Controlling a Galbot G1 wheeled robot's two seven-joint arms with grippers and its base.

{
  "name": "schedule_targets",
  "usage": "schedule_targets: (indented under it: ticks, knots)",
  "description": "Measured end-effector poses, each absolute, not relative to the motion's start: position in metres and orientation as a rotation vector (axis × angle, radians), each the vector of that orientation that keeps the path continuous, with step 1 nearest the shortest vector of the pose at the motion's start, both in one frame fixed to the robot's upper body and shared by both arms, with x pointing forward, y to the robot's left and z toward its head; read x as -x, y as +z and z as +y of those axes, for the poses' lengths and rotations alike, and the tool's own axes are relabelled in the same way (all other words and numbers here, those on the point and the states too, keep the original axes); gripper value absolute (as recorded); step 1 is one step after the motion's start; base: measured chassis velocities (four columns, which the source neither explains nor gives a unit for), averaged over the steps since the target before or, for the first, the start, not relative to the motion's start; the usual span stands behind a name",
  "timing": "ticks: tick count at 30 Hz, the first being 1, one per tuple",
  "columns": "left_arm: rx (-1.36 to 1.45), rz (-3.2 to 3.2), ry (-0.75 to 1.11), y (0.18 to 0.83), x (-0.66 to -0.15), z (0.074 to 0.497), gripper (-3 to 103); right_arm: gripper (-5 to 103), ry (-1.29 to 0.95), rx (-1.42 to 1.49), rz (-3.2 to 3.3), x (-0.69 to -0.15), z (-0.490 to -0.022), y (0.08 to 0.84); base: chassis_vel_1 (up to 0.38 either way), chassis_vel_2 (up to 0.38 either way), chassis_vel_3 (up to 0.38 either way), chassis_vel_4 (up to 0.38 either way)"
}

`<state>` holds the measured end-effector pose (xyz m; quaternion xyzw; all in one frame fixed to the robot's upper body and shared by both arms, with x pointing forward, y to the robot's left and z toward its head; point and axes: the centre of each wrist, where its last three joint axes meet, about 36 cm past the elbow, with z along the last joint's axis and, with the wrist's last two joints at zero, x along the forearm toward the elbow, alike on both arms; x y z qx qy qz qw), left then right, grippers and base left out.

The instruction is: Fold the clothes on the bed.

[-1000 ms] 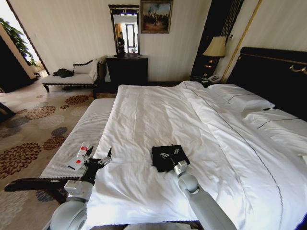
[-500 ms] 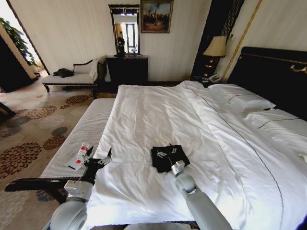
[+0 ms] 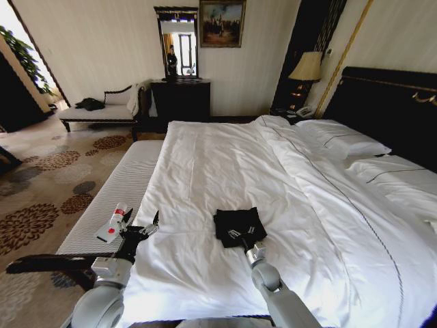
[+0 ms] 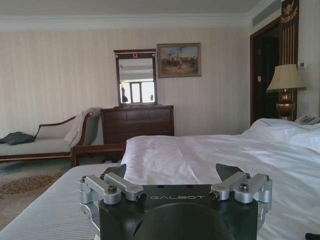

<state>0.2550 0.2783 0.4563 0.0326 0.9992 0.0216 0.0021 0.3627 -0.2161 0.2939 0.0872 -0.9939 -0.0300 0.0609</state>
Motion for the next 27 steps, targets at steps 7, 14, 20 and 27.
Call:
schedule_targets:
  ticks: [7,14,20,27]
  knots:
    - [-0.102,3.135,0.068,0.456,-0.255,0.278,100,100,-0.064,-0.126,-3.015,-0.382,-0.251,0.284,0.000,0.000,0.000,0.000]
    - [-0.102,3.135,0.068,0.456,-0.255,0.278,100,100,-0.088,-0.143,-3.060,-0.389,-0.248,0.304,0.000,0.000,0.000,0.000]
    - [-0.102,3.135,0.068,0.456,-0.255,0.278,100,100,0.032,-0.218,-3.035,-0.386,-0.231,0.286,0.000,0.000,0.000,0.000]
    - [-0.102,3.135,0.068,0.456,-0.255,0.278,100,100,0.070,-0.236,-3.059,-0.393,-0.224,0.297,0.000,0.000,0.000,0.000]
